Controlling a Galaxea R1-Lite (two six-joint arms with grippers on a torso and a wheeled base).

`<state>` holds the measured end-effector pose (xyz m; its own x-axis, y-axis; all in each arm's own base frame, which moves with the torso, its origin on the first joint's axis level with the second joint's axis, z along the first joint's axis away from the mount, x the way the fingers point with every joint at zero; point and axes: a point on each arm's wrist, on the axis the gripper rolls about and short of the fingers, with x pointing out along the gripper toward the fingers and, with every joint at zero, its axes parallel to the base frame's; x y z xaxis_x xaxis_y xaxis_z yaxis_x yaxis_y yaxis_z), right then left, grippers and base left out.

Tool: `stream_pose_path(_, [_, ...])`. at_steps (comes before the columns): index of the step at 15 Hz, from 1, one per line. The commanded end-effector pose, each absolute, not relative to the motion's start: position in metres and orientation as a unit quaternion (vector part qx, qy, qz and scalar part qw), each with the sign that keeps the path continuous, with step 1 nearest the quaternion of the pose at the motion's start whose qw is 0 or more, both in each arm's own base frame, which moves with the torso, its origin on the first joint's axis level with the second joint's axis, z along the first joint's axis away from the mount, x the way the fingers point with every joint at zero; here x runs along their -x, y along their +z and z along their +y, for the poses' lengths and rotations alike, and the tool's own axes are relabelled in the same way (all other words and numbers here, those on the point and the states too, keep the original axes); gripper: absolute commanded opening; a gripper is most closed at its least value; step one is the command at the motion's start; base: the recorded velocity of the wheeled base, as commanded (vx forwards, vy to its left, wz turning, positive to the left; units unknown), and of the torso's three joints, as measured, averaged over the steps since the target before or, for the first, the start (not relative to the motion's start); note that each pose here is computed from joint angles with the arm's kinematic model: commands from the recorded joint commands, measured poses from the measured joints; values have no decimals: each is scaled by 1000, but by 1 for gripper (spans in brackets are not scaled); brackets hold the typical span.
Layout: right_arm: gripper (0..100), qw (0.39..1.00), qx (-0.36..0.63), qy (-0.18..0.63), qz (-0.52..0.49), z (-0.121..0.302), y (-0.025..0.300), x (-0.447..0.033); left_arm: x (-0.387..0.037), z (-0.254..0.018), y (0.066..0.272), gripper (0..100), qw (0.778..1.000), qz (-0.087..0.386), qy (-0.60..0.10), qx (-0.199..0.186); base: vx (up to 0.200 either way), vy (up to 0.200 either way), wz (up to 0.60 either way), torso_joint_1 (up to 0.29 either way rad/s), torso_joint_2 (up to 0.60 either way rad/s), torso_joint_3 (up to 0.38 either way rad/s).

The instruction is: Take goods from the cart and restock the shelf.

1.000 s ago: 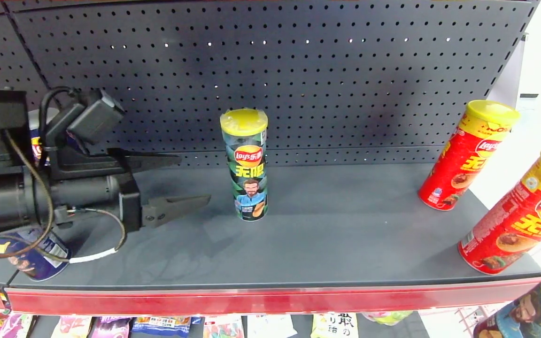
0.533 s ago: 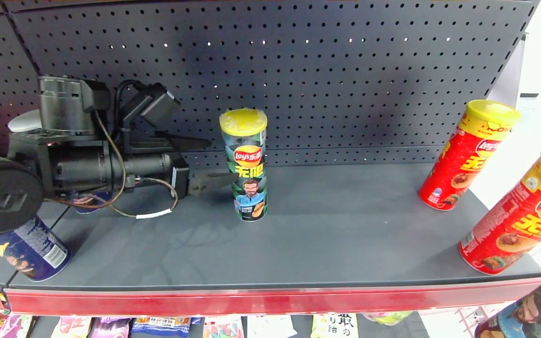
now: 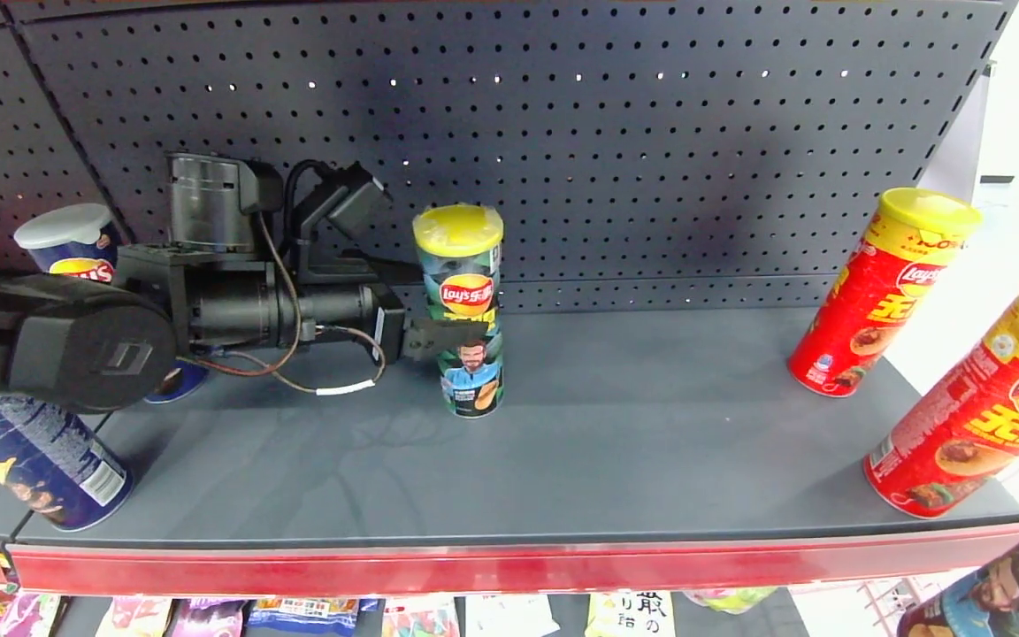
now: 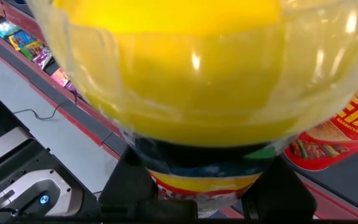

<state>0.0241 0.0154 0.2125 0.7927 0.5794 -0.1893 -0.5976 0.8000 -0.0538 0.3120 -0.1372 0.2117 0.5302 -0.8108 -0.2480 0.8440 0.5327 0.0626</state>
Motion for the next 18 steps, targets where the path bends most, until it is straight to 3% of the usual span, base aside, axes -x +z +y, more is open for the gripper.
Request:
stream_pose_path(1, [0, 945, 56, 311, 79, 15, 212, -23, -315, -142, 213, 100, 869, 92, -479, -86, 0, 0, 0, 0, 0, 0])
stream_pose_path(10, [0, 946, 55, 310, 77, 15, 214, -23, -329, -164, 213, 100, 861, 89, -495, -71, 0, 0, 0, 0, 0, 0])
stream_pose_path(11, [0, 946, 55, 310, 76, 15, 214, -23, -328, -166, 212, 0, 859, 94, -498, -70, 0, 0, 0, 0, 0, 0])
stream_pose_path(18, [0, 946, 55, 310, 76, 15, 214, -23, -301, -163, 212, 0, 852, 113, -509, -51, 0, 0, 0, 0, 0, 0])
